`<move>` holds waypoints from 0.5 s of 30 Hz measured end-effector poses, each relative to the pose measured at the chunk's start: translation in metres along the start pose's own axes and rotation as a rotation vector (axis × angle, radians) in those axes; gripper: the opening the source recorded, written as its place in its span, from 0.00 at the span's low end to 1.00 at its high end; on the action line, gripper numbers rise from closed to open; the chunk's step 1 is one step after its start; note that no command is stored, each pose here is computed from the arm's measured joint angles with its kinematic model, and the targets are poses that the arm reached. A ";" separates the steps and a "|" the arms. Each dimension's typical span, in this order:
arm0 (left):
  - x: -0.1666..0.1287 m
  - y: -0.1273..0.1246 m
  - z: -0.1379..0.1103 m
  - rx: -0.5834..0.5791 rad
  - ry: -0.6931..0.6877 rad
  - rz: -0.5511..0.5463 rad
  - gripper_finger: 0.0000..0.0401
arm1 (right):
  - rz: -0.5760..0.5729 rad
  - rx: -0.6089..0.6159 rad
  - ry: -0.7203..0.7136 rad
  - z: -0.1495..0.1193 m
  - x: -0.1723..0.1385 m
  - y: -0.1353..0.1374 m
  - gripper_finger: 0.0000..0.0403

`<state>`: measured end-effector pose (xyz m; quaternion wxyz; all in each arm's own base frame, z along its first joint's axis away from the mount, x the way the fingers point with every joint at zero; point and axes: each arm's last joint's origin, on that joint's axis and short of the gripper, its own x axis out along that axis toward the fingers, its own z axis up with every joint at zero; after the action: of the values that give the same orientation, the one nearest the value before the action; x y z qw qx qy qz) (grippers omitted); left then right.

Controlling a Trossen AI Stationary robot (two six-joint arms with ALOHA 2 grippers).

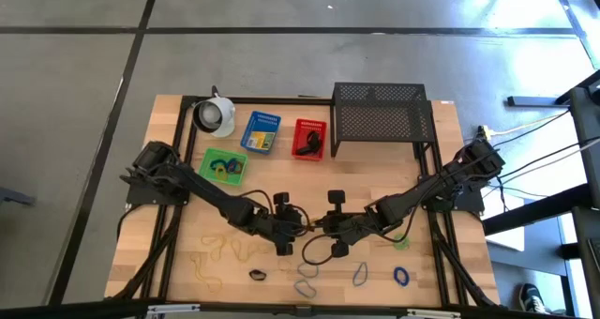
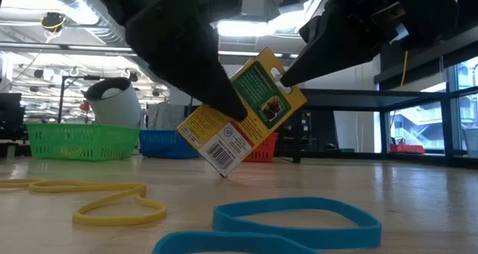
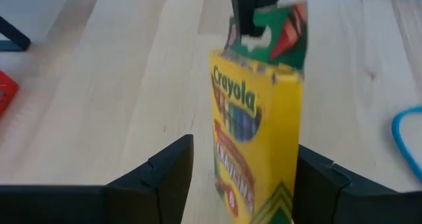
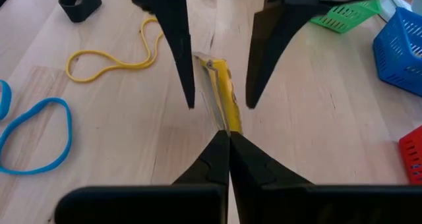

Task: Pick & Place Office Desk Supplies
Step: Put the yellow crayon box into the blue bin

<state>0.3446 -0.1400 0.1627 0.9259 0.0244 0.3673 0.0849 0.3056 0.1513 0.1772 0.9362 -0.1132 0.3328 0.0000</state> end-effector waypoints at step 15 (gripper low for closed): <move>0.004 0.005 0.001 -0.076 0.016 -0.033 0.06 | 0.075 0.005 0.008 0.000 0.000 0.002 0.04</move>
<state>0.3481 -0.1346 0.1612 0.9245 -0.0176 0.3715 0.0839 0.3054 0.1533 0.1770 0.9345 -0.0983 0.3406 0.0337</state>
